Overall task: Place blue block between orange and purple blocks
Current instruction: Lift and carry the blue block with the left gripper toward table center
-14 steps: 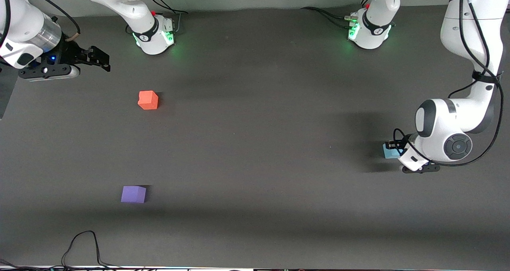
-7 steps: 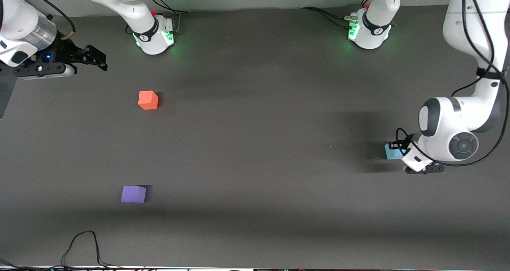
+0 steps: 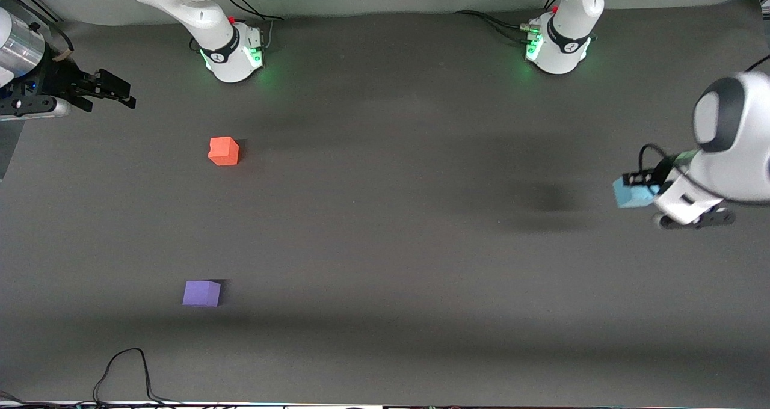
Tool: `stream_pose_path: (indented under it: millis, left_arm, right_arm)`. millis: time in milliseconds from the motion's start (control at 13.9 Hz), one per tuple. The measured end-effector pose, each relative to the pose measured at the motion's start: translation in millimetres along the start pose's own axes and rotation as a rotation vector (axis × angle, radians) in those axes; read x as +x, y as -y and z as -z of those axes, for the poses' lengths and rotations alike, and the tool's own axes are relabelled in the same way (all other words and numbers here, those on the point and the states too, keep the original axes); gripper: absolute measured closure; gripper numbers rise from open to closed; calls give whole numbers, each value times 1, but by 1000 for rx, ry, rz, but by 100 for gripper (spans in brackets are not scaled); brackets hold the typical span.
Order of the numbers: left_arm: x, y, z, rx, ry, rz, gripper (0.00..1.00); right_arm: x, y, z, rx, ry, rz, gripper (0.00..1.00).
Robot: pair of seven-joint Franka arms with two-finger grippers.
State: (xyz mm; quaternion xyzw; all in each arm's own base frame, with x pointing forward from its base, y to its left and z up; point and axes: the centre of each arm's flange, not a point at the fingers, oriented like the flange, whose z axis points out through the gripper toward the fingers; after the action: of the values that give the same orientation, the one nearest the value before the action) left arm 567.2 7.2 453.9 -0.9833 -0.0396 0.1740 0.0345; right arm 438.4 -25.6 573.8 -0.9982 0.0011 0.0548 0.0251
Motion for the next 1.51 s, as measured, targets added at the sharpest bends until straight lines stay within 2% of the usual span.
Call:
stream_pose_path:
  millis: [215, 359, 575, 862, 1149, 1293, 1508]
  left_arm:
    - [-43, -2, 51, 3, -2, -7, 49]
    - [-55, -31, 66, 3, -21, -1, 48]
    - [-71, -137, 64, -18, -14, 75, 48]
    - [-94, -322, 45, -20, -27, 217, 48]
    - [-79, -463, -23, -96, -43, 296, 48]
    - [-63, -511, -81, -143, -63, 300, 48]
    - [-45, -553, -164, -153, -110, 277, 48]
  right_arm:
    - [0, 4, 0, -3, -1, 7, 0]
    - [0, 6, 0, -5, -1, 12, 0]
    - [0, 6, 2, -5, -4, 11, 0]
    - [0, 11, 7, -9, -29, 20, 0]
    - [1, 12, 30, -11, -82, 23, 0]
    - [1, 13, 30, -12, -81, 25, 0]
    - [1, 13, 27, -13, -62, 25, 0]
